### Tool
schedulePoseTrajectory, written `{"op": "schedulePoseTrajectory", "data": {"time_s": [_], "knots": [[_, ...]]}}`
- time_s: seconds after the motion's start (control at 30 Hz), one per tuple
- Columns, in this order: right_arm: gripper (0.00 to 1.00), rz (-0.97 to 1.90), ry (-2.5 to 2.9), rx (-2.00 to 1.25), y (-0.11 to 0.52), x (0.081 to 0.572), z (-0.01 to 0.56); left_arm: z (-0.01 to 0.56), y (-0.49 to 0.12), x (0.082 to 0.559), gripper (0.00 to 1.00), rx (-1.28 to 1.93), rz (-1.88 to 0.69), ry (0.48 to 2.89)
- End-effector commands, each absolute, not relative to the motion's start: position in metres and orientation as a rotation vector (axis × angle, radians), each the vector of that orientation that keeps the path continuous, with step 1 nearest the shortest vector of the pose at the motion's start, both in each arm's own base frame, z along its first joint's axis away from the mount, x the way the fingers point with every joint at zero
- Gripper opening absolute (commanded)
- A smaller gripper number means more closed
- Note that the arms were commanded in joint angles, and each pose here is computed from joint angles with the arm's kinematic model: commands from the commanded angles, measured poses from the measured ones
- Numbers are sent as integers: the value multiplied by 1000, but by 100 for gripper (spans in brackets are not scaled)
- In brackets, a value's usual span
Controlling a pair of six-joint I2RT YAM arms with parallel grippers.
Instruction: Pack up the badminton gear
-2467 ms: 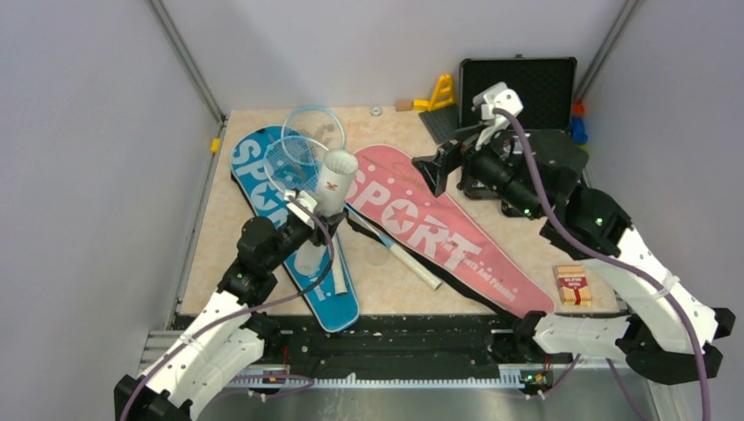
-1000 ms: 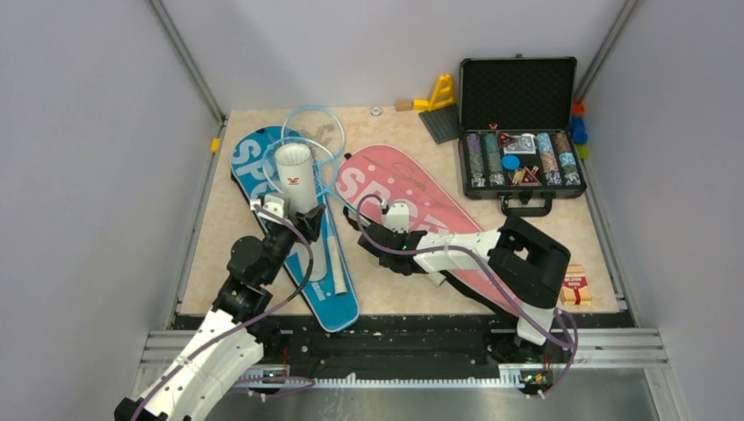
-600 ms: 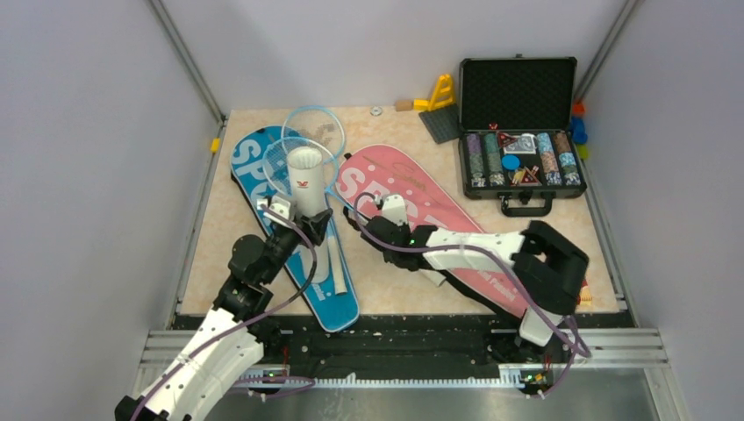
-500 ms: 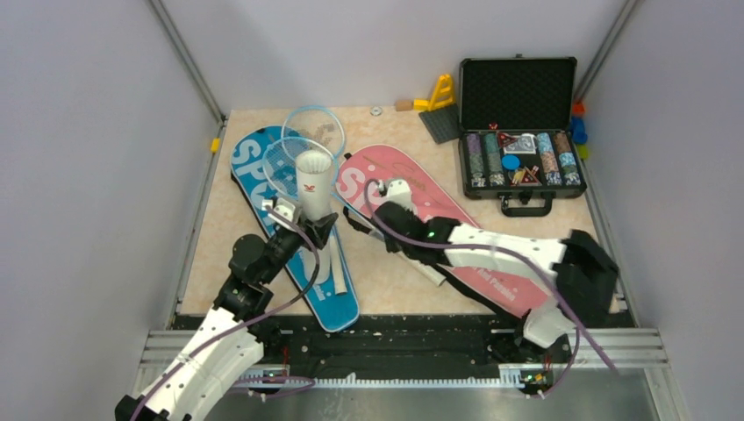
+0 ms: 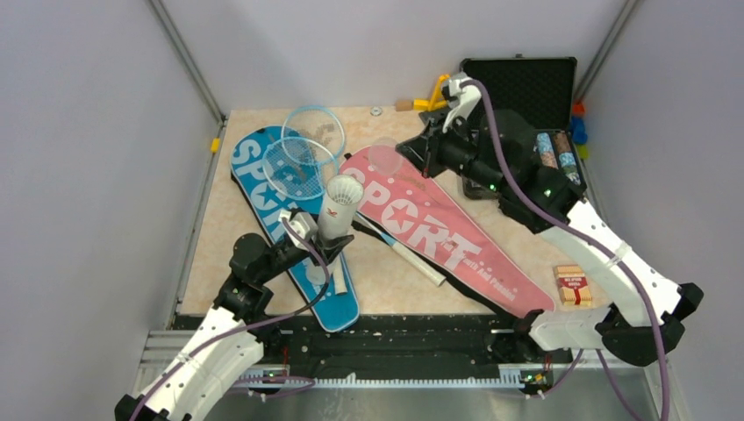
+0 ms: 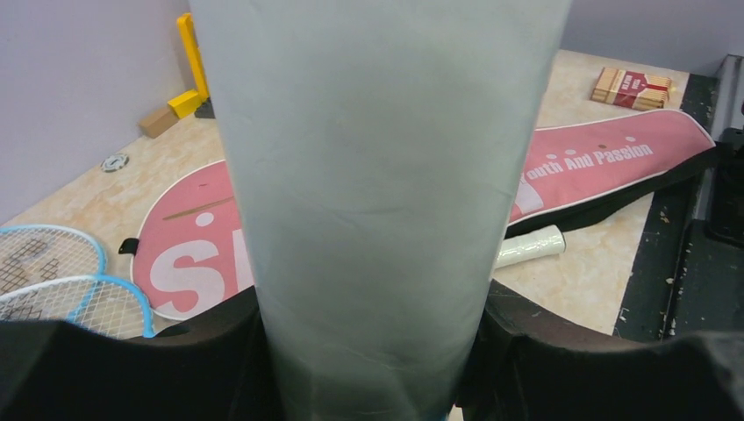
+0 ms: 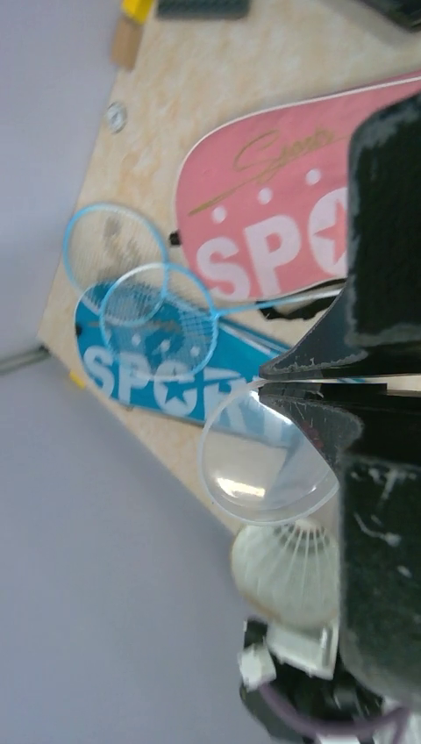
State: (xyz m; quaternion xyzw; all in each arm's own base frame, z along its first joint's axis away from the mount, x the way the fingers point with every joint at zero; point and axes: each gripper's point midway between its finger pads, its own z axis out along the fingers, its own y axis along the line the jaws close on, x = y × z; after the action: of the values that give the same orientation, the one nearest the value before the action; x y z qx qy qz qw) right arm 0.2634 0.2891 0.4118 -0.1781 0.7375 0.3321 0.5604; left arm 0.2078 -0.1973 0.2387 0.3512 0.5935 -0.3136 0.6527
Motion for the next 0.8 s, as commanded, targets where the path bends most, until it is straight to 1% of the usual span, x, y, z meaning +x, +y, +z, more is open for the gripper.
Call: {"op": "schedulePoseTrajectory", "data": {"time_s": [0.0,0.23,0.37,0.77], "knots": [[0,1010,1642,-691,323,224,451,250,-207,196,38,873,-770,1294],[0,1158,1697,-880,356,210,442,249,-206,198,40,865,-760,1301],[0,1169,1743,-943,365,207,429,249,-204,199,41,857,-749,1300],[0,1166,1764,-1041,372,190,419,250,-202,204,42,836,-732,1306]]}}
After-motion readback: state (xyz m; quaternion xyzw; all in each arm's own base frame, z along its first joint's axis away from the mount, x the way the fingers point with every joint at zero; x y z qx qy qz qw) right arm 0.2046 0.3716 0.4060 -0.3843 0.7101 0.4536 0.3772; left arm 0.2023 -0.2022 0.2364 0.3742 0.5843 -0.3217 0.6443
